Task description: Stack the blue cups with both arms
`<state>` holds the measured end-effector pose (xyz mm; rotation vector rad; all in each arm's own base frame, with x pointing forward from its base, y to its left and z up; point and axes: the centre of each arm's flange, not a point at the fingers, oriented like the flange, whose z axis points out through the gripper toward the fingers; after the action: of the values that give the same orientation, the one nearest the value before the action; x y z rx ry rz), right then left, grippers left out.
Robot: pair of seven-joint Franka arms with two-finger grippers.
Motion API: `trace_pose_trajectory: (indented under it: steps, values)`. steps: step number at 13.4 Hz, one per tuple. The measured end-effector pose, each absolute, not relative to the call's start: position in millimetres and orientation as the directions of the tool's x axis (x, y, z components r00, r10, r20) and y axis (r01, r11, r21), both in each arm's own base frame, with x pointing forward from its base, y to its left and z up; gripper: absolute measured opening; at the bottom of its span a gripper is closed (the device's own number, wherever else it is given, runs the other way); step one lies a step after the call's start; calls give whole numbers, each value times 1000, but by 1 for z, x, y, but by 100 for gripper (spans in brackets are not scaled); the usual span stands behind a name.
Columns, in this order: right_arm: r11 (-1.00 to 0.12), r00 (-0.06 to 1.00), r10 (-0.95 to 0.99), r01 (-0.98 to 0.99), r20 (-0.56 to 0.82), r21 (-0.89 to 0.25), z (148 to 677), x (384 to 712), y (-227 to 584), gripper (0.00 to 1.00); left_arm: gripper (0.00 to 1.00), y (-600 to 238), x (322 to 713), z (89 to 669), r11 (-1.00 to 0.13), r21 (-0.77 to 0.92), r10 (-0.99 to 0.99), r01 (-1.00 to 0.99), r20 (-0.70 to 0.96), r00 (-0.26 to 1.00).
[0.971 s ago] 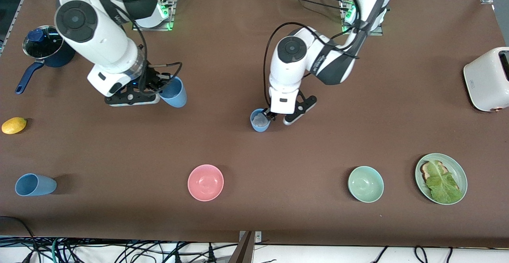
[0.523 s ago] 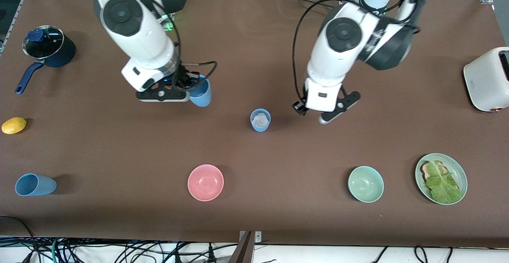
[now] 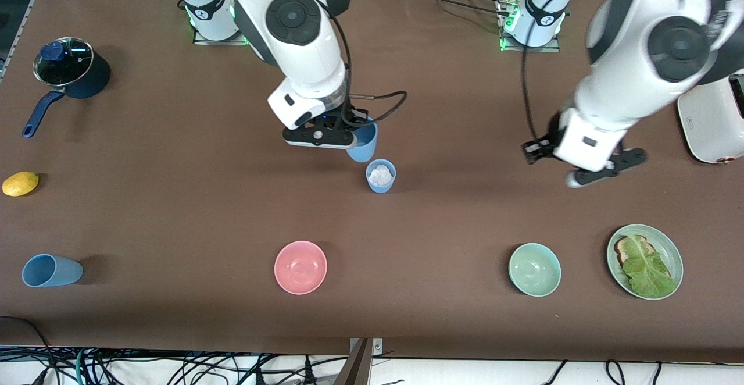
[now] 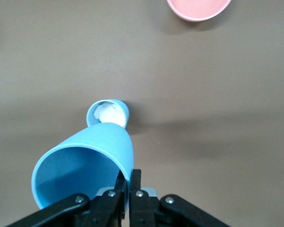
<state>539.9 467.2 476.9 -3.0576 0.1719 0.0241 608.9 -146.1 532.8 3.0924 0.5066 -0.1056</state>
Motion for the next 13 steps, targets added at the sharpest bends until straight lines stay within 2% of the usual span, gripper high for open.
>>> trace_pose_trajectory:
  steps: [5, 10, 11, 12, 13]
  values:
    - [-990, 993, -119, -121, -25, -79, 454, 531, 494, 4, 41, -55, 608, 550, -981, 6, 191, 193, -100, 976]
    - [-989, 992, -125, -126, -19, -83, 434, 538, 497, 4, 42, 26, 607, 554, -998, 33, 43, 47, -99, 994]
    - [-988, 992, -126, -127, -18, -85, 427, 540, 498, 4, 47, 32, 607, 554, -999, 35, 31, 35, -100, 995]
    - [-988, 992, -127, -128, -17, -85, 419, 542, 499, 4, 47, 33, 606, 553, -999, 36, 27, 31, -101, 995]
    - [-988, 992, -128, -129, -16, -83, 413, 544, 500, 4, 52, 31, 607, 553, -999, 37, 24, 28, -102, 994]
